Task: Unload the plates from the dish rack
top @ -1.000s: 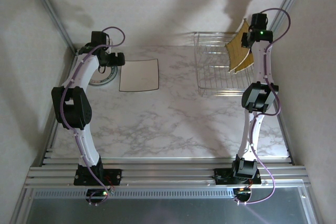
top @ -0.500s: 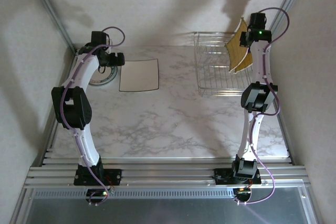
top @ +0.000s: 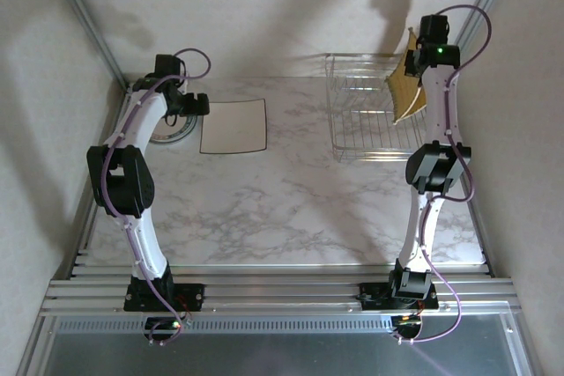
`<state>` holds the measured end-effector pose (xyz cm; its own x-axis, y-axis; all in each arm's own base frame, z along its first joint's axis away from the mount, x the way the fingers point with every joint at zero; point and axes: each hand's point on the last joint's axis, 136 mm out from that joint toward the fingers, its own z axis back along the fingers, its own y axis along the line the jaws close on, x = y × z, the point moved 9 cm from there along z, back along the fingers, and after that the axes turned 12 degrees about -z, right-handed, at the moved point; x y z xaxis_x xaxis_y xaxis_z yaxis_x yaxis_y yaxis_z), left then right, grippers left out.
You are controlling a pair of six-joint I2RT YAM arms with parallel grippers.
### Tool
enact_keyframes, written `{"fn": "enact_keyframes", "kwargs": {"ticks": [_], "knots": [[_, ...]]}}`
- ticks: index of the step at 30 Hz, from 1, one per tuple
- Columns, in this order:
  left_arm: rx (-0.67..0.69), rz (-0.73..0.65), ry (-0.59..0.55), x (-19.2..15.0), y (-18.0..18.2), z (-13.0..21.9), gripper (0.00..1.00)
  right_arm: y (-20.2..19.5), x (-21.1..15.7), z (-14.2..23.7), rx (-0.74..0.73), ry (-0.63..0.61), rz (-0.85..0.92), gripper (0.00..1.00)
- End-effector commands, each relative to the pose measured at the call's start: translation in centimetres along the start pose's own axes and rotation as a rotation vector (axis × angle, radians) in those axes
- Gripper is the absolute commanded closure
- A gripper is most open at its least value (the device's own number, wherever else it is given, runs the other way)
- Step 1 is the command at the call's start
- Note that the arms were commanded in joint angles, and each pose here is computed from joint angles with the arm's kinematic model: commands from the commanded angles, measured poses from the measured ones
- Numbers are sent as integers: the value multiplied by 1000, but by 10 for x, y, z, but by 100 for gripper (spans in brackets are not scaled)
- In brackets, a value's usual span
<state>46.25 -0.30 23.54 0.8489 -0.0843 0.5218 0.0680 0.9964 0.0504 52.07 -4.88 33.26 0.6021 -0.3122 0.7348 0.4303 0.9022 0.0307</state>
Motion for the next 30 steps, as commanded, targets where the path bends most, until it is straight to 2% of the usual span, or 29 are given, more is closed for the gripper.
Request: {"fn": "enact_keyframes", "kwargs": {"ticks": [1,7,20,30], "knots": [[19,-17,21,-4,-4,26,1,-2,27,52,1,-152,-27,100],[36,-25,77,-18,-9,36,1,3,30,78,11,-194,-11,100],[29,-26,49,-44,-23,56,0,30,26,163,59,-292,53,100],[23,-38,41,-54,-30,60,1,46,5,215,206,-275,49,100]]}}
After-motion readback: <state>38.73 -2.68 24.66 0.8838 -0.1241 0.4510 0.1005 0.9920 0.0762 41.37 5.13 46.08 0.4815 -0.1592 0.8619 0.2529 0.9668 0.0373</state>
